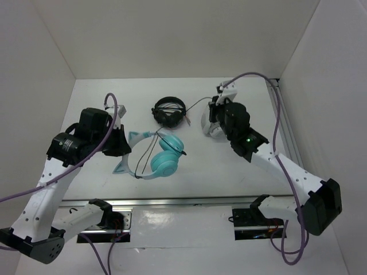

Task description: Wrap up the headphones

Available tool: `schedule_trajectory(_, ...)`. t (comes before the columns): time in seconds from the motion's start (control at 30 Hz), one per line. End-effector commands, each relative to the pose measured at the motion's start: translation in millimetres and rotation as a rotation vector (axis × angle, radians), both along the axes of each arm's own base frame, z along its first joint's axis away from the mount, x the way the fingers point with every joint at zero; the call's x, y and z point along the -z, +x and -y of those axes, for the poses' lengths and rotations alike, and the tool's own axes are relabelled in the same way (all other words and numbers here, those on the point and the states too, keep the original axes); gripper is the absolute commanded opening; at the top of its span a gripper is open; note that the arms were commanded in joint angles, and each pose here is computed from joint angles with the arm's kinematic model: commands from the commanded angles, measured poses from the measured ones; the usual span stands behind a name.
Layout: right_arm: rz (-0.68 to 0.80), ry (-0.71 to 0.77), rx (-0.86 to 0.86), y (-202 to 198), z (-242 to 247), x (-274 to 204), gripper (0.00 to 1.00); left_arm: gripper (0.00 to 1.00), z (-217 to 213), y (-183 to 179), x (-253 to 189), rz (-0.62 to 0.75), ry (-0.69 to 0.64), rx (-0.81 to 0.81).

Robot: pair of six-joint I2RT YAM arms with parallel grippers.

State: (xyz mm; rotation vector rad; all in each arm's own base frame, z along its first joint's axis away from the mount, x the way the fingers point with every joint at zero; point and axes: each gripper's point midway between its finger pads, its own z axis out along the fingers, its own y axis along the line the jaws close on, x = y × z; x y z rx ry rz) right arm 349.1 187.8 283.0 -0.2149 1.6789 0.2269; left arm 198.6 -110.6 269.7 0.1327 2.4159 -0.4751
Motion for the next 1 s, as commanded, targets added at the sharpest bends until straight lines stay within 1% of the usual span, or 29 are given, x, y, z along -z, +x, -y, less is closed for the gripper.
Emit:
schedule_trajectory(0.0, 0.05, 0.056, -0.104, 17.8, -17.1, -50.2, 0.0, 0.0, 6.2, 7.7, -3.2, 0.063, -0.042, -0.003)
schedule_trajectory(0.1, 0.04, 0.053, -0.104, 33.0, -18.0, -57.3, 0.0, 0.0, 5.7, 6.3, -5.2, 0.072, -0.045, -0.003)
schedule_trajectory(0.2, -0.002, 0.033, -0.095, 44.3, -12.6, -43.1, 0.0, 0.0, 14.1, 1.3, -22.8, 0.103, -0.097, 0.039)
schedule_trajectory(0.27, -0.041, 0.018, -0.129, 43.0, -18.9, -17.8, 0.0, 0.0, 19.0, -0.8, -36.9, 0.125, -0.133, 0.055)
schedule_trajectory(0.37, -0.056, 0.031, -0.126, 44.6, -20.7, -5.1, 0.0, 0.0, 26.9, -6.0, -55.2, 0.158, -0.174, 0.099)
schedule_trajectory(0.4, -0.066, 0.025, -0.126, 45.7, -21.3, 2.6, 0.0, 0.0, 26.9, -6.1, -51.3, 0.138, -0.167, 0.098)
schedule_trajectory(0.47, -0.07, 0.024, -0.116, 50.2, -19.2, 6.4, 0.0, 0.0, 26.7, -7.9, -52.4, 0.145, -0.154, 0.11)
schedule_trajectory(0.53, -0.072, 0.013, -0.118, 58.0, -20.1, -1.0, 0.0, 0.0, 30.8, -11.3, -40.5, 0.111, -0.138, 0.155)
schedule_trajectory(0.57, -0.051, 0.008, -0.12, 62.3, -21.8, -13.6, 0.0, 0.0, 32.8, -13.8, -29.7, 0.077, -0.139, 0.166)
schedule_trajectory(0.63, -0.063, -0.007, -0.094, 75.0, -13.6, -11.7, 0.0, 0.0, 38.2, -20.4, -20.8, 0.059, -0.143, 0.199)
schedule_trajectory(0.67, -0.07, -0.007, -0.109, 76.3, -17.2, -11.8, 0.0, 0.0, 38.2, -20.8, -13.2, 0.05, -0.14, 0.199)
schedule_trajectory(0.7, -0.071, -0.007, -0.095, 86.5, -15.1, -12.2, 0.0, 0.0, 39.8, -22.8, -8.8, 0.038, -0.137, 0.209)
schedule_trajectory(0.73, -0.086, -0.012, -0.105, 88.6, -18.2, -8.2, 0.0, 0.0, 39.7, -23.1, -13.7, 0.064, -0.145, 0.21)
schedule_trajectory(0.77, -0.09, -0.011, -0.104, 93.9, -16.8, -7.0, 0.0, 0.0, 43.4, -26.9, -10.6, 0.045, -0.156, 0.224)
schedule_trajectory(0.8, -0.113, -0.021, -0.093, 100.8, -14.3, 2.8, 0.0, 0.0, 44.0, -29.3, -12.8, 0.051, -0.165, 0.232)
schedule_trajectory(0.9, -0.121, -0.019, -0.104, 110.6, -17.9, 7.9, 0.0, 0.0, 46.0, -33.1, -15.1, 0.053, -0.167, 0.255)
schedule_trajectory(0.97, -0.15, -0.03, -0.092, 121.1, -15.9, 22.9, 0.0, 0.0, 45.9, -35.1, -16.3, 0.053, -0.161, 0.259)
